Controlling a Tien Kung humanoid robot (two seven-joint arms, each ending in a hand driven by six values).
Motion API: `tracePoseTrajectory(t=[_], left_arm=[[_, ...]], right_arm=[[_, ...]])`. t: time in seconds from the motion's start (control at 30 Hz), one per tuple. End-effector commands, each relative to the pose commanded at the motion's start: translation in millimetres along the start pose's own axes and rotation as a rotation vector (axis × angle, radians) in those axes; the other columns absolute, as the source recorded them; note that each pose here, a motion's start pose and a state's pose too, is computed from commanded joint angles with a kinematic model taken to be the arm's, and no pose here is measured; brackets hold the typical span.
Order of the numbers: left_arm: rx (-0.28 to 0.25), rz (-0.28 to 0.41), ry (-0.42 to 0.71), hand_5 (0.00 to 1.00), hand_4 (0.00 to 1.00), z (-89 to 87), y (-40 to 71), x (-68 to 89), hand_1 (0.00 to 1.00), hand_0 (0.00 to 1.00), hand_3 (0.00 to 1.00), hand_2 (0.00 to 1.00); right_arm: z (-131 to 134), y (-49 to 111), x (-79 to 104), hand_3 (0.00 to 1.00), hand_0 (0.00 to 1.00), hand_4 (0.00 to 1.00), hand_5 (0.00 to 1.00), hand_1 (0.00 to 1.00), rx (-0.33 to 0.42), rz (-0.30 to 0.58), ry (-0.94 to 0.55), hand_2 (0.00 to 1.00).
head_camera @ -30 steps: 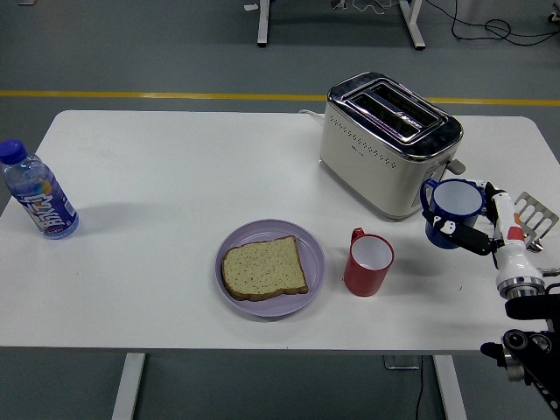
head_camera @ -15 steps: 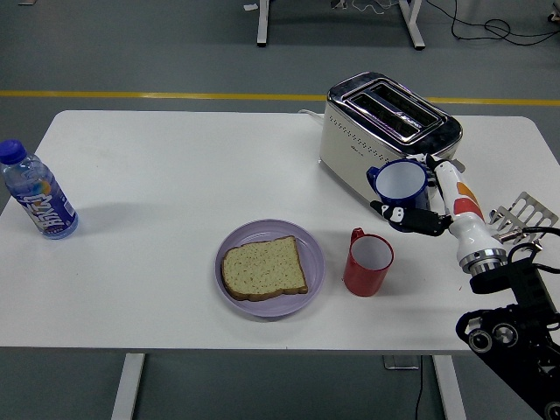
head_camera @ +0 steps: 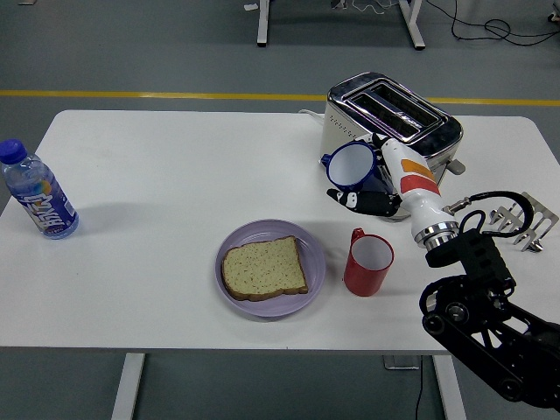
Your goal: Pick up the cup,pour liquid into bread,place the cup on the desk
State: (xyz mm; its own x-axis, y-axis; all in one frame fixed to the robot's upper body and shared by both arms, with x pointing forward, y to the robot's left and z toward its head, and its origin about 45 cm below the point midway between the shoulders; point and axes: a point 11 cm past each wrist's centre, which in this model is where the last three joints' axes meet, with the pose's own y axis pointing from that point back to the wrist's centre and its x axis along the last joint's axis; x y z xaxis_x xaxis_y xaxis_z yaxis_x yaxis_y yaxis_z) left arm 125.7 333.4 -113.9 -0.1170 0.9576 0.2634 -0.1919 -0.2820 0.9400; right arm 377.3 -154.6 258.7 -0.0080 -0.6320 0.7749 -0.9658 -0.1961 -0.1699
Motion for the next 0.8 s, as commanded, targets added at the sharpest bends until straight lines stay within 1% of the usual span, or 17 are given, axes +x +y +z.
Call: tracePoseTrajectory(t=[0.27, 0.37, 0.63, 0.8], left_arm=[[0.001, 0.002, 0.002, 0.998, 0.254, -0.6, -0.1, 0.4, 0.687, 0.682, 0.546, 0.694], [0.001, 0.002, 0.001, 0.998, 0.254, -0.5, -0.1, 0.6, 0.687, 0.682, 0.546, 0.694], [0.005, 0.002, 0.0, 0.998, 0.255, -1.9, -0.1, 0.6, 0.687, 0.683, 0.546, 0.694], [0.009, 0.003, -0.002, 0.998, 0.255, -3.7, -0.2, 0.4, 0.687, 0.683, 0.545, 0.695]], right_arm=[[-16.7, -13.1, -3.8, 0.384, 0.289, 0.819, 0.118, 0.226, 0.06, -0.004, 0.211, 0.394], [-21.4, -15.3, -5.5, 0.384, 0.289, 0.819, 0.118, 0.226, 0.081, -0.009, 0.272, 0.394], [-33.7, -15.0, -14.9, 0.385, 0.289, 0.817, 0.115, 0.225, 0.159, -0.022, 0.435, 0.394], [-32.6, -13.4, -22.0, 0.385, 0.288, 0.815, 0.115, 0.226, 0.164, -0.053, 0.47, 0.393]])
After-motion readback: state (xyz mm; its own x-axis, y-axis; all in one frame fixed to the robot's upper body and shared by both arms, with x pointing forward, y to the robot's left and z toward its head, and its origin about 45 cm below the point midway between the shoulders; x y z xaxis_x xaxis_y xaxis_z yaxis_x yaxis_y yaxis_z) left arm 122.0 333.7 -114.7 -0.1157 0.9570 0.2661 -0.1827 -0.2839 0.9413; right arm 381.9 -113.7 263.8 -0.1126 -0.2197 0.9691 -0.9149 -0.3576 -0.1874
